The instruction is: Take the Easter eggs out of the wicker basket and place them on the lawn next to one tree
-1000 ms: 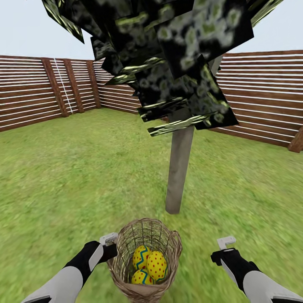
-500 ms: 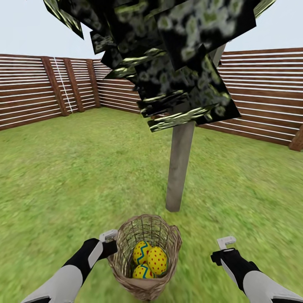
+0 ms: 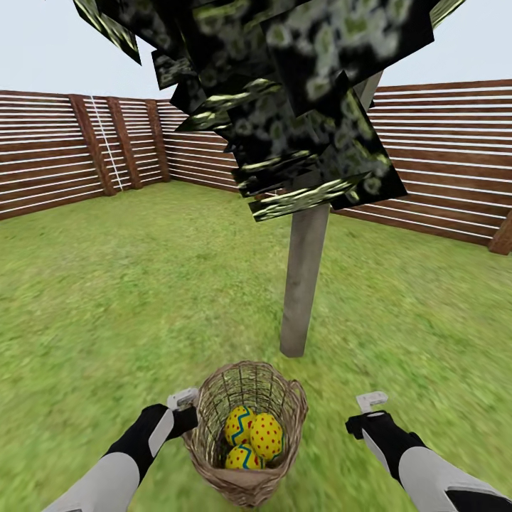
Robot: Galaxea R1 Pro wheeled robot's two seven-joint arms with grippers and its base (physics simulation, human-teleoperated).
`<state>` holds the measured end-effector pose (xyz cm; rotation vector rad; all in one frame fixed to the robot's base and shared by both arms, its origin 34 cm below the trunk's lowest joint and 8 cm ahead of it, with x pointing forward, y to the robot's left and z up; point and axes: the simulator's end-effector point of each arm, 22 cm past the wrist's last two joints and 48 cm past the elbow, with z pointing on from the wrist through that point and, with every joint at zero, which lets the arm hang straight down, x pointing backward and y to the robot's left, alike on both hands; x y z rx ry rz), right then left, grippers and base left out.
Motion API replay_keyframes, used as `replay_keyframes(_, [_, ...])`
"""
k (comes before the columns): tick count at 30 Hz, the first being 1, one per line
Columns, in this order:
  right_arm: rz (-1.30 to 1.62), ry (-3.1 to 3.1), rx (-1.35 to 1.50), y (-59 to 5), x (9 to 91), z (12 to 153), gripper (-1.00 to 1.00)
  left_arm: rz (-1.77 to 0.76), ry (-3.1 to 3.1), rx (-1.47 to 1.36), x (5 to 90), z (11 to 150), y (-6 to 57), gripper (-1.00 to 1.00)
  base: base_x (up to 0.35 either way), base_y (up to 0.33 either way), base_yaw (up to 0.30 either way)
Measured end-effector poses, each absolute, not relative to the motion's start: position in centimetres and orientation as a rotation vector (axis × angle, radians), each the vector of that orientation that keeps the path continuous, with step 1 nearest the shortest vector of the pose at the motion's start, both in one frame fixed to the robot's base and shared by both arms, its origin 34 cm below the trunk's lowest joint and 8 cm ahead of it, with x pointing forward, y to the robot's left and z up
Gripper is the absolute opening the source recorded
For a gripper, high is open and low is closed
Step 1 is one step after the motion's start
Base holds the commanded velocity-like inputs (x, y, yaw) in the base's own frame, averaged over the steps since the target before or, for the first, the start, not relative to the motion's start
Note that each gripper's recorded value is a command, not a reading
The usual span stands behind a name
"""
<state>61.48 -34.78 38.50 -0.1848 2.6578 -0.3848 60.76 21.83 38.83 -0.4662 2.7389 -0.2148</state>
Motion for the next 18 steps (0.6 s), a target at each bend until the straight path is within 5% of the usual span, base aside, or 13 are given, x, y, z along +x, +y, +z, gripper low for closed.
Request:
replay_keyframes(11, [-0.385, 2.658, -0.185, -34.8, 61.6, 39.1, 1.00, -0.149, 2.614, -0.460, 62.3, 39.5, 22.9, 1.00, 0.000, 0.000, 0.000])
replay_keyframes(18, [-0.386, 2.654, -0.185, -34.8, 62.1, 40.7, 1.00, -0.212, 2.481, -0.391, 69.0, 60.0, 26.9, 1.00, 0.000, 0.000, 0.000])
